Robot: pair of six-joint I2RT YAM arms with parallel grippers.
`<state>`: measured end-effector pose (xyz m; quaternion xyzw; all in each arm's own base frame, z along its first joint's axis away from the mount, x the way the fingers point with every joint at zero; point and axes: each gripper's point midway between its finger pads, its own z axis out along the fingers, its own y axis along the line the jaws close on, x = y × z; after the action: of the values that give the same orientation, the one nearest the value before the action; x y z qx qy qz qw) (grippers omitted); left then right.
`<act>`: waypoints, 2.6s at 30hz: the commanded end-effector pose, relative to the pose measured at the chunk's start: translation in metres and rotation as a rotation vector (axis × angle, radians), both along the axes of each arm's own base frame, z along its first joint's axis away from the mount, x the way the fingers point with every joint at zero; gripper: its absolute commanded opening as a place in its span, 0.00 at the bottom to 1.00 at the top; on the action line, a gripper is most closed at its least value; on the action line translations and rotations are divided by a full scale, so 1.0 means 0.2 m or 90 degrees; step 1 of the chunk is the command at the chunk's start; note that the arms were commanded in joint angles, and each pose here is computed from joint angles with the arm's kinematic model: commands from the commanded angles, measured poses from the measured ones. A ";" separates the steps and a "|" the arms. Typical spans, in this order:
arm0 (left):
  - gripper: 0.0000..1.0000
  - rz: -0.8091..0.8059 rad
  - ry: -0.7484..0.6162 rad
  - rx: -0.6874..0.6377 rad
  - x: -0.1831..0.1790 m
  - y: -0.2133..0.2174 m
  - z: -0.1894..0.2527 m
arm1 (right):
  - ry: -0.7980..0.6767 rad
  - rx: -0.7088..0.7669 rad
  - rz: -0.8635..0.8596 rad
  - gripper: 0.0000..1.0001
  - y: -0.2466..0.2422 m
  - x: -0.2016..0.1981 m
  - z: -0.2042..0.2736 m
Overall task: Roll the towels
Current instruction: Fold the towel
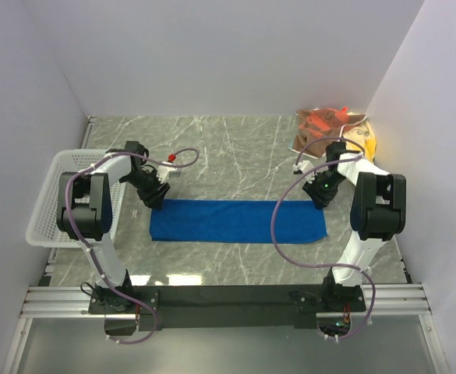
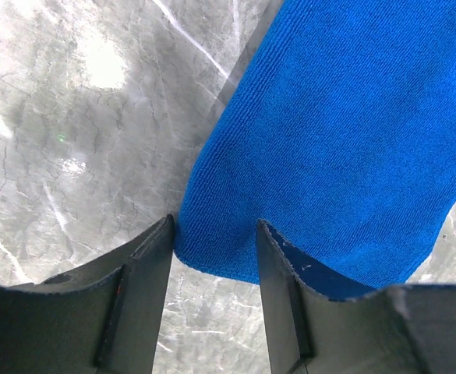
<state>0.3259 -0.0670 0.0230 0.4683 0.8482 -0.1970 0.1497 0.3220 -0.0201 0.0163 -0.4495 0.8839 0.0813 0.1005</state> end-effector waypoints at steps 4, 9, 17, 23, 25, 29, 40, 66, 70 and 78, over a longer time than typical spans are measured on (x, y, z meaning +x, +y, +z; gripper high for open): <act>0.52 -0.013 -0.006 0.005 0.02 0.00 -0.01 | -0.040 -0.012 0.015 0.54 0.00 0.11 0.05; 0.52 -0.017 -0.004 0.006 0.02 0.00 -0.01 | -0.065 -0.023 0.015 0.56 -0.01 0.15 0.05; 0.37 -0.014 0.004 0.004 0.02 0.00 -0.03 | -0.028 -0.006 0.069 0.26 0.04 0.10 0.03; 0.05 0.007 -0.009 0.013 0.04 0.02 -0.01 | -0.008 0.000 0.052 0.00 0.00 0.09 0.08; 0.01 0.033 -0.031 0.014 0.09 0.05 0.01 | 0.002 0.006 0.030 0.00 -0.05 0.08 0.11; 0.01 0.058 -0.067 0.019 0.17 0.08 0.05 | 0.022 0.027 -0.005 0.00 -0.11 0.13 0.18; 0.06 0.089 -0.058 0.017 0.21 0.07 -0.01 | 0.066 0.040 -0.061 0.01 -0.06 0.16 0.04; 0.73 0.307 -0.207 -0.158 0.28 -0.06 0.74 | 0.045 0.094 -0.600 0.79 -0.07 -0.03 0.25; 0.72 0.304 -0.217 -0.173 0.26 -0.08 0.78 | 0.078 0.086 -0.605 0.72 -0.04 -0.09 0.16; 0.69 0.298 -0.220 -0.167 0.23 -0.07 0.77 | 0.113 0.060 -0.624 0.66 0.02 -0.12 0.03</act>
<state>0.3728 -0.0771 0.1599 0.2593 0.8762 -0.1745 0.3669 0.2908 -0.0195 0.0302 0.0219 0.9911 0.1132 0.0666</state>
